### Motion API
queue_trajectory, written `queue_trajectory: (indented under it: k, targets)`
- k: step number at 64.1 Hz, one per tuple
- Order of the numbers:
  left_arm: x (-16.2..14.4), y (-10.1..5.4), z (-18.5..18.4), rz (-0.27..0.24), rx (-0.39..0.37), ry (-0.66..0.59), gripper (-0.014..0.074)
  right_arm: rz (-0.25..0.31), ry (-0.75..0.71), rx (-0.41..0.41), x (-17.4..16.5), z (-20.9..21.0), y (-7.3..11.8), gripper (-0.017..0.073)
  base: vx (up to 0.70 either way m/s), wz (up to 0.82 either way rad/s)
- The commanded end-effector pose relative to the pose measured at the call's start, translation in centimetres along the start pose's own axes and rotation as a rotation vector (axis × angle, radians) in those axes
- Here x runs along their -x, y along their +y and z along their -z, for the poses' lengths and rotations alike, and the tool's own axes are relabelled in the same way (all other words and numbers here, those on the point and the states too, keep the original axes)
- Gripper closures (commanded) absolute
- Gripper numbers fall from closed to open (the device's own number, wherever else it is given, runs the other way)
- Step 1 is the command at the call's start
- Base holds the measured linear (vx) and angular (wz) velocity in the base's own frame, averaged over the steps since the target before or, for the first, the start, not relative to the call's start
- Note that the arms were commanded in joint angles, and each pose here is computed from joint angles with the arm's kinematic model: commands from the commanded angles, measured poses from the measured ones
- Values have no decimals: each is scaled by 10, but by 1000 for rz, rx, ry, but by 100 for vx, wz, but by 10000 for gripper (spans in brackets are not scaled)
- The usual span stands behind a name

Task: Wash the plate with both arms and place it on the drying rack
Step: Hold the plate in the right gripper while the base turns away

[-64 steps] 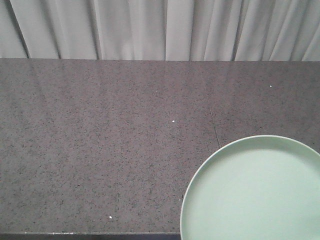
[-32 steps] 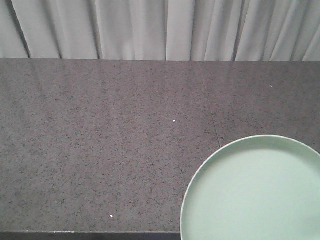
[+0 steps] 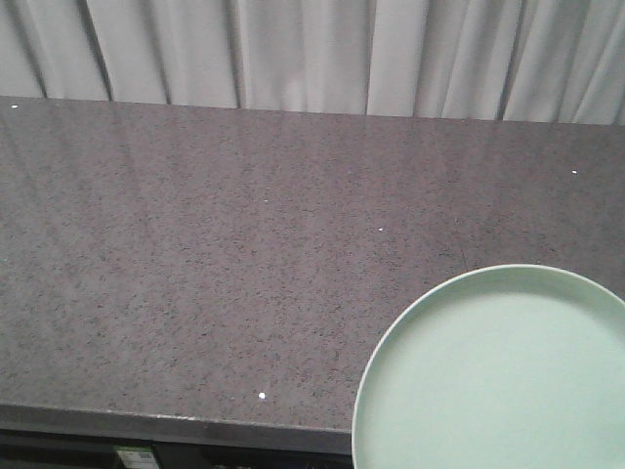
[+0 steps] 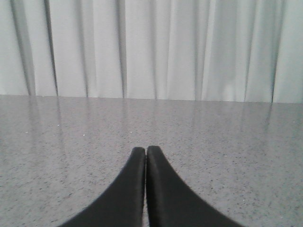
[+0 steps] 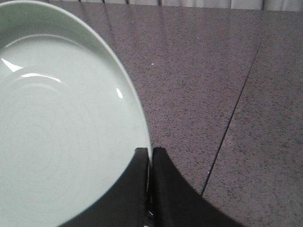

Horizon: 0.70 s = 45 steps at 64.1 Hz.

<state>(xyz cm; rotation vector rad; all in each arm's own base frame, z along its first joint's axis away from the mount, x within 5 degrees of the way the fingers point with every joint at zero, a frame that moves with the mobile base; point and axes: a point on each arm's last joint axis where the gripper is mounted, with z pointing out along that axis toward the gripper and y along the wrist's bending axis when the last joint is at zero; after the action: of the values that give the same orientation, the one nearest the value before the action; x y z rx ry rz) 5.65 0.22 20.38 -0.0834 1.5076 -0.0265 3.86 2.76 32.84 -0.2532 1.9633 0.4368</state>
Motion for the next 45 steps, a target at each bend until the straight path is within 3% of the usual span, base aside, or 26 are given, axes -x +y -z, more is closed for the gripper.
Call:
queue_trajectory:
  k: [1, 22, 45]
  targets:
    - [1, -1, 1, 12, -12, -70, 599, -10, -89, 8, 13, 3, 2, 561, -7, 27]
    - [1, -1, 1, 12, -12, -70, 599, -10, -89, 8, 13, 3, 2, 561, -7, 39]
    - [1, -1, 1, 12, -12, -70, 599, -9, -89, 8, 13, 3, 2, 561, -11, 64]
